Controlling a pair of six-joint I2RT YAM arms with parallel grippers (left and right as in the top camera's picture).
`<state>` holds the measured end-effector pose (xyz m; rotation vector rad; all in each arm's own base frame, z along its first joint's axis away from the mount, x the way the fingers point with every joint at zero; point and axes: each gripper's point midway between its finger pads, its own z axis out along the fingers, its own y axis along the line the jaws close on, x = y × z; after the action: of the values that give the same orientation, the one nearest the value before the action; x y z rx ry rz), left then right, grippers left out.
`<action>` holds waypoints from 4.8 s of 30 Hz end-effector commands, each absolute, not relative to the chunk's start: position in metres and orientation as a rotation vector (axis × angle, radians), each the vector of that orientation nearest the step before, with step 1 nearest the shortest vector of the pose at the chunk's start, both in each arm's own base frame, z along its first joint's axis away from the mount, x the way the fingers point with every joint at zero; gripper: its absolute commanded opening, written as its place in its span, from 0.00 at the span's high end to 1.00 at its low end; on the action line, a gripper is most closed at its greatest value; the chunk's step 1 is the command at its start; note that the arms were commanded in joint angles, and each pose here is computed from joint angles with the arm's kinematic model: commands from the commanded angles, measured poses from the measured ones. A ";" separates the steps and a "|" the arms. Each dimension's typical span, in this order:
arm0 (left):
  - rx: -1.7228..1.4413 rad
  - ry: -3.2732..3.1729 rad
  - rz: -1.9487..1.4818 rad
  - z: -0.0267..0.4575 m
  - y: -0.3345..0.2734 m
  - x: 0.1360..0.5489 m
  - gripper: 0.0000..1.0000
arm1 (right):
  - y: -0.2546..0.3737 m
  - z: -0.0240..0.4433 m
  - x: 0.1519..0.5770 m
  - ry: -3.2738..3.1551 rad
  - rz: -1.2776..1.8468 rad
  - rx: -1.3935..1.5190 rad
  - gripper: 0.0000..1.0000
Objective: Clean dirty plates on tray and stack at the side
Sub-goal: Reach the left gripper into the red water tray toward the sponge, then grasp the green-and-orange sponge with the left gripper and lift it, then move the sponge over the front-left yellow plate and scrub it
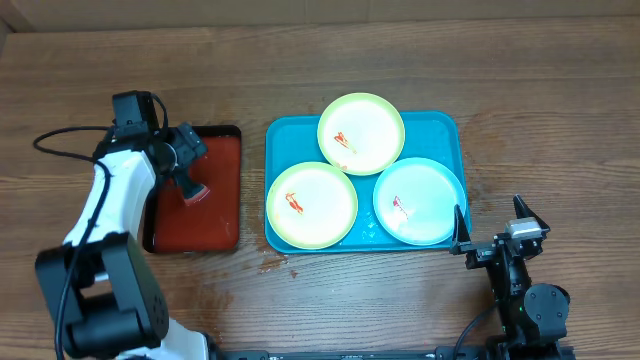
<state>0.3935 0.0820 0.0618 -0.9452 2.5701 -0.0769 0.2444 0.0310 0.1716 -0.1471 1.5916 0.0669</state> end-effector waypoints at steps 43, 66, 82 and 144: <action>-1.038 2.665 0.097 -0.009 0.098 0.390 0.59 | 0.030 0.170 0.245 1.588 0.059 -0.146 0.00; -1.091 2.896 -0.368 -0.010 0.031 0.355 0.09 | 0.030 0.170 0.245 1.588 0.059 -0.146 0.00; -1.091 2.887 -0.234 -0.013 0.046 0.354 0.00 | 0.030 0.170 0.245 1.588 0.059 -0.146 0.00; -0.117 2.965 -0.414 0.200 -0.104 0.344 0.96 | 0.030 0.170 0.245 1.588 0.059 -0.146 0.00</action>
<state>0.3595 -0.0383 0.2038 -0.4178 2.9022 -0.3018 0.2444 0.0311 0.1716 -0.1477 1.5915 0.0669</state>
